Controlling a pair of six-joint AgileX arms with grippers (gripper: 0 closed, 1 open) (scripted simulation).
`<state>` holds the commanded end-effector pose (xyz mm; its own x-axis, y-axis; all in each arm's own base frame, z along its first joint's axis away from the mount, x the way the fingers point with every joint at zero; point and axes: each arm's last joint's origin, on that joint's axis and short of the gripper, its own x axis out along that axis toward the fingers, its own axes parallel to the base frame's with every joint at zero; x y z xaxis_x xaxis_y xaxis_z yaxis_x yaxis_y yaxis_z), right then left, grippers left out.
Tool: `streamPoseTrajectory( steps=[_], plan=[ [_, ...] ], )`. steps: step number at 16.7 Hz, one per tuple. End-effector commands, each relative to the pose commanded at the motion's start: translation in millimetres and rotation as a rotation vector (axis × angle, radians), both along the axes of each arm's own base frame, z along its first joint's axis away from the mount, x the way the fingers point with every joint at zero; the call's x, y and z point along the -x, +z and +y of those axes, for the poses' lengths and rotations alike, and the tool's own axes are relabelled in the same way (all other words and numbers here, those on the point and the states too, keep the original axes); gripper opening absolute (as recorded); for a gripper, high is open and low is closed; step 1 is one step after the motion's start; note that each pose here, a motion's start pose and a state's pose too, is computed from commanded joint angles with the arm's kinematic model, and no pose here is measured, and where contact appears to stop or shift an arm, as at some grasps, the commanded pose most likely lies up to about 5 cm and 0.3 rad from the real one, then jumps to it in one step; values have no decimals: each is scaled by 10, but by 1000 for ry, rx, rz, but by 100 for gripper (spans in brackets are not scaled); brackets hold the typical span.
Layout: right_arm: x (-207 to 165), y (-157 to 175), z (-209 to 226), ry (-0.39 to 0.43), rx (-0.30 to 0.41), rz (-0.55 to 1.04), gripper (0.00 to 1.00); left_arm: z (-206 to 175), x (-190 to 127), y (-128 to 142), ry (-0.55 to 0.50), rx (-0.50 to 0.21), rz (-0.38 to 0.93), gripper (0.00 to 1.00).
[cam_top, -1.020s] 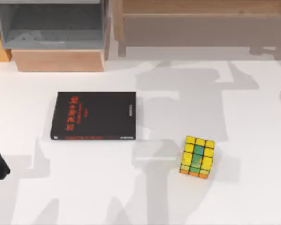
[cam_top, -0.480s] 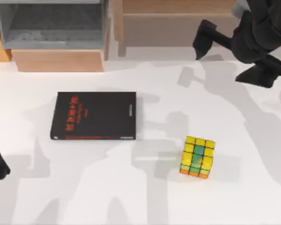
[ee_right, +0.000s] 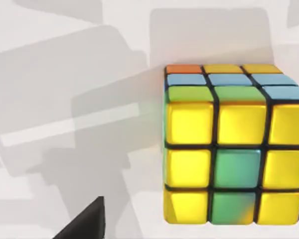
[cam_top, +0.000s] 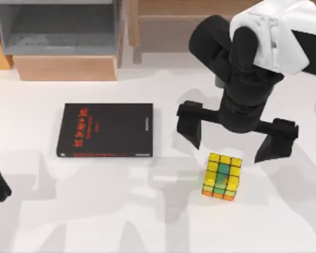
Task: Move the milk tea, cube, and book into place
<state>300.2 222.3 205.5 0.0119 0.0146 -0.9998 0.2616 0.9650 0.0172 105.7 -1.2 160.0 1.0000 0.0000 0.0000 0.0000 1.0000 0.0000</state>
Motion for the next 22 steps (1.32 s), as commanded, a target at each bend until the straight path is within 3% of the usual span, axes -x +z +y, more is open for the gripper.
streamPoseTrajectory(
  steps=[7,14,19,22],
  plan=[
    [33,-7,8,4,12,10,100,0,0,0,0,0,0,100],
    [32,-546,22,6,13,9,100,0,0,0,0,0,0,100],
    [38,-604,20,6,15,12,100,0,0,0,0,0,0,100],
    [38,-604,20,6,15,12,77,0,0,0,0,0,0,100]
  ],
)
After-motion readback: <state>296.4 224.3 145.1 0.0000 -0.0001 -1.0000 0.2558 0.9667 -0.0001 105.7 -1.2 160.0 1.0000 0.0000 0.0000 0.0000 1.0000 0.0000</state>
